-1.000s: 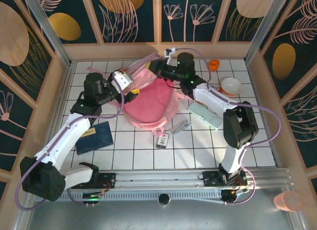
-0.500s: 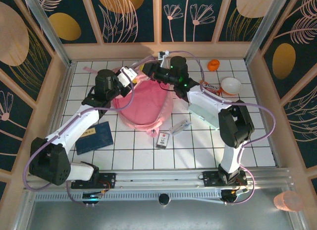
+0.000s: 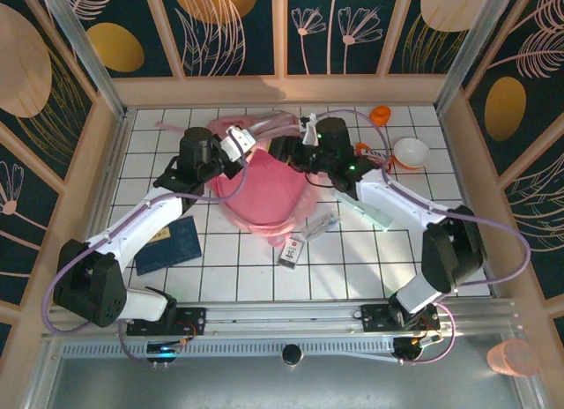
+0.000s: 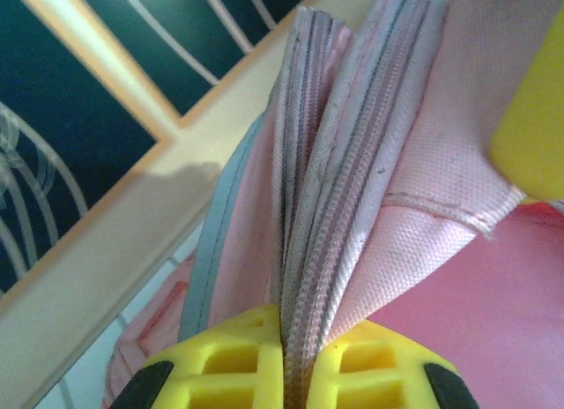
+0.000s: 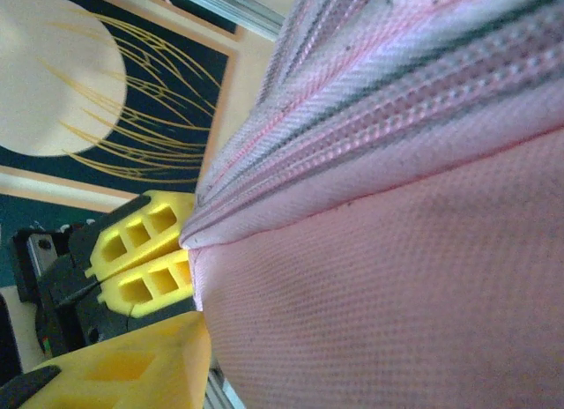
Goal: Pack the student bag
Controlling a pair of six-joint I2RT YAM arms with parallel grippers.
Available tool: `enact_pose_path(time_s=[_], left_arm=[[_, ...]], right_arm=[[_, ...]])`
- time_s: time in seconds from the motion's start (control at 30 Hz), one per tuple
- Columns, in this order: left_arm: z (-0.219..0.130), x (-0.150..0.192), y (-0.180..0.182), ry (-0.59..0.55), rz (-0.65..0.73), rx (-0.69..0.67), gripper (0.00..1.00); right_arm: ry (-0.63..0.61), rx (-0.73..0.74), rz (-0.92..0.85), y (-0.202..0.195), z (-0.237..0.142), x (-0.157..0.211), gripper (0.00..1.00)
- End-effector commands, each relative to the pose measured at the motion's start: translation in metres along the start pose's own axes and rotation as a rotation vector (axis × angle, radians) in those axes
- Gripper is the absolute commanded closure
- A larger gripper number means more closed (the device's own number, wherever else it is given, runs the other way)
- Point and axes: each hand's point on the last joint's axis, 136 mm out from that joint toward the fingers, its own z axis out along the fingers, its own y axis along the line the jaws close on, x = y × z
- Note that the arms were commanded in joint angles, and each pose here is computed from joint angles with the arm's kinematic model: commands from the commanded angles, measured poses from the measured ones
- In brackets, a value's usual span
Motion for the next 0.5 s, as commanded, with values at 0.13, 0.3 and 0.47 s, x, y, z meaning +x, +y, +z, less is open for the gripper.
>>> enact_pose_path(time_s=[0.13, 0.3, 0.47], left_arm=[[-0.001, 0.04, 0.029, 0.12, 0.038, -0.101, 1.0], [-0.004, 0.073, 0.056, 0.238, -0.014, -0.248, 1.0], [-0.022, 0.086, 0.084, 0.259, -0.04, -0.334, 1.0]], right_arm=[[0.019, 0.317, 0.072, -0.075, -0.052, 0.026, 0.49], [0.084, 0.47, 0.1, -0.098, -0.07, 0.063, 0.49], [0.087, 0.439, 0.138, -0.096, -0.081, 0.076, 0.47]])
